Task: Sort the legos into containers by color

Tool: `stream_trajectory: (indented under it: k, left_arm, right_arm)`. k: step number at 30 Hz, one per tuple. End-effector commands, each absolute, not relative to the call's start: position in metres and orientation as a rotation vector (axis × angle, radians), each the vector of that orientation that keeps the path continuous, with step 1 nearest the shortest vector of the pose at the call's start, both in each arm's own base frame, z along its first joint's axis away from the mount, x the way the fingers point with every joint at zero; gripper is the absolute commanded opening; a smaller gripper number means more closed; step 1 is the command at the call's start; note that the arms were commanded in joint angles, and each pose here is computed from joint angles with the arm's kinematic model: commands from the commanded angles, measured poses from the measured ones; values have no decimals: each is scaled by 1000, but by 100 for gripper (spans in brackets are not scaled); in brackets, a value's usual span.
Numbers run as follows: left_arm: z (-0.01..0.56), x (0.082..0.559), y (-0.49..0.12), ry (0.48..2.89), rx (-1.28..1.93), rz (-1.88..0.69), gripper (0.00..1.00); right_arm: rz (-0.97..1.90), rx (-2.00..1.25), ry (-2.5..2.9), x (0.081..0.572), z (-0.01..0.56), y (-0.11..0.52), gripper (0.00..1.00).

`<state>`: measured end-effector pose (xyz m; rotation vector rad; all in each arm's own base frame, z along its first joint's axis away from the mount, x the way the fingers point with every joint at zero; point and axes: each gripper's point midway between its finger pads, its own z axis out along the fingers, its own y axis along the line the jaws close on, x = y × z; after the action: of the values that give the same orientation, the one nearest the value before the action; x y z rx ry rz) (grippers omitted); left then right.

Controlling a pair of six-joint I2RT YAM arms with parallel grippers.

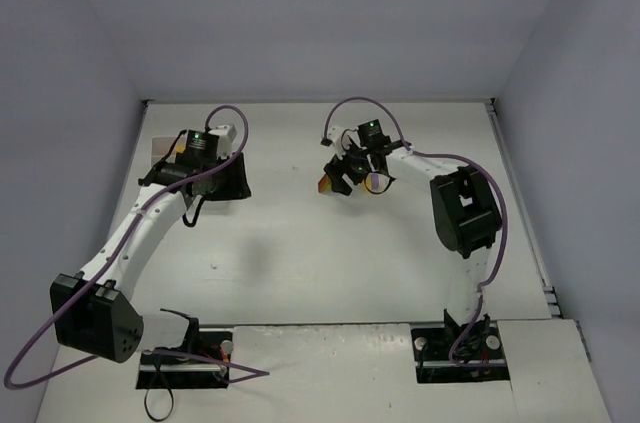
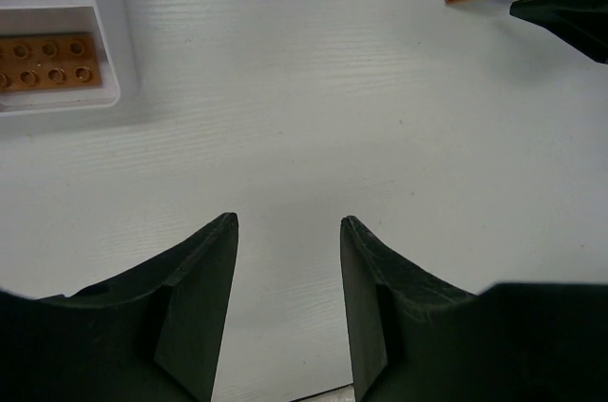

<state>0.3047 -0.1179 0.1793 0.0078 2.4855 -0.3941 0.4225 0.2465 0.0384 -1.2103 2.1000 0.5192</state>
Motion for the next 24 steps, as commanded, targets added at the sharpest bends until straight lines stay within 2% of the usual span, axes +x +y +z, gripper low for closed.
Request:
stream_trajectory:
  k: [1, 17, 20, 22, 23, 24]
  left_arm:
    - [194, 304, -117, 2437, 31, -386, 42]
    - [186, 295, -115, 2463, 13, -386, 41]
    - [185, 294, -116, 2466, 9, -399, 41]
    - [184, 293, -117, 2467, 12, -405, 41]
    - [185, 293, -117, 2464, 11, -410, 41]
    - [185, 293, -118, 2462, 12, -417, 42]
  right_arm:
    - [528, -1307, 1994, 428, 54, 271, 74]
    - [560, -1349, 2033, 408, 32, 273, 69]
    - [568, -1333, 2042, 405, 30, 270, 64]
    - [571, -1322, 2047, 402, 30, 268, 56]
    - [573, -1314, 2043, 402, 31, 269, 46]
    - [573, -1310, 2041, 402, 33, 268, 41]
